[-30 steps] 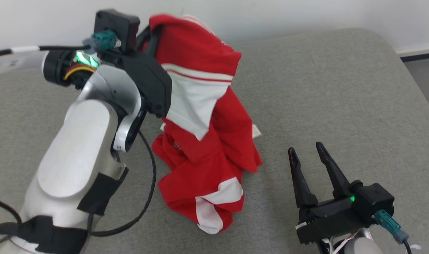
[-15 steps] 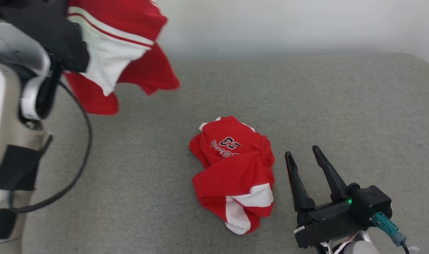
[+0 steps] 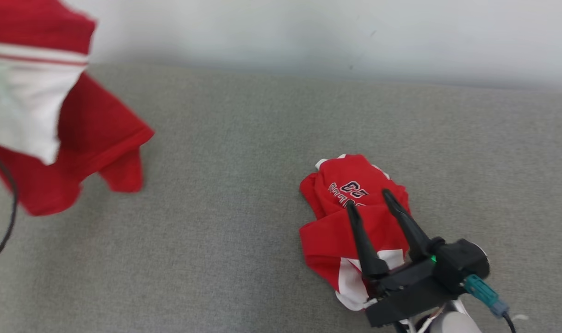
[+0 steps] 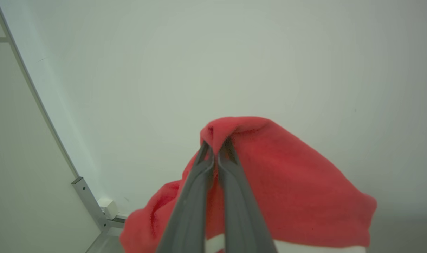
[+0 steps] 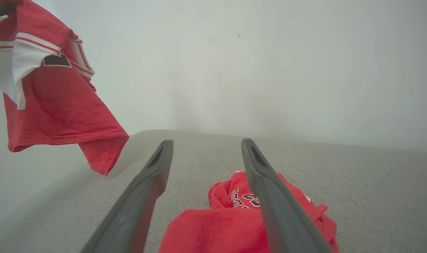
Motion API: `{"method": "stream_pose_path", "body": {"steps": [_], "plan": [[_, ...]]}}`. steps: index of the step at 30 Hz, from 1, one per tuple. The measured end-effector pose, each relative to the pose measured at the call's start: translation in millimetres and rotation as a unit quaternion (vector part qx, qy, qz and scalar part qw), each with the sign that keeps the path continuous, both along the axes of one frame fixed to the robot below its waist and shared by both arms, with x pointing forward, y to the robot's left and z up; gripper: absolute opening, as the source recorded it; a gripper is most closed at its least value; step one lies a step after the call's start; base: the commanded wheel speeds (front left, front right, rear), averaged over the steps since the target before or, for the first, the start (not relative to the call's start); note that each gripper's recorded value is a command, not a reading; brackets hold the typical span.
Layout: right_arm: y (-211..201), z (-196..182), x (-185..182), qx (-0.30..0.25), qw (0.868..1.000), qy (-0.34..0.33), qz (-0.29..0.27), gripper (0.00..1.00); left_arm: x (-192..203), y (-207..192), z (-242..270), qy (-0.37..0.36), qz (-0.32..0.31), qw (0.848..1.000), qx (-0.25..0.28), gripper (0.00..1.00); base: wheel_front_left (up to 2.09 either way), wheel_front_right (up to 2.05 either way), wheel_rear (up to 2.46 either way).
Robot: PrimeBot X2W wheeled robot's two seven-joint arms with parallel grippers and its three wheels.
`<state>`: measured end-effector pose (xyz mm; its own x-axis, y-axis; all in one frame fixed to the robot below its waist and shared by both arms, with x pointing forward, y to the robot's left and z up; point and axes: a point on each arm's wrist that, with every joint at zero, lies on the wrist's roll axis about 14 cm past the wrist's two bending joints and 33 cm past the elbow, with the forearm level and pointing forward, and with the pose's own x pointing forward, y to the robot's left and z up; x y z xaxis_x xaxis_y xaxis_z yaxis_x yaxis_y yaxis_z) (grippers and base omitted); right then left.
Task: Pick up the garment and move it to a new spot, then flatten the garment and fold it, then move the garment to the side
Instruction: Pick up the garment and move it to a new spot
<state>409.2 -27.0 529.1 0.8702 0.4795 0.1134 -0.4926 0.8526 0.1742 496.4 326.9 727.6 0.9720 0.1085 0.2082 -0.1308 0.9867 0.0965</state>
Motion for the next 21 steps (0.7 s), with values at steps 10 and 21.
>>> {"method": "stream_pose_path", "body": {"steps": [10,21], "plan": [[62.4,-2.8,7.8,-0.026,0.995,-0.003,0.097,1.00,-8.7,75.4,-64.3,0.017,0.107,0.994,-0.028,0.00,0.00,0.00,0.00],[76.1,-43.2,26.9,-0.051,0.988,0.039,0.139,1.00,-5.6,89.7,-227.7,0.149,0.176,0.962,-0.149,1.00,0.00,0.00,0.00]]}}
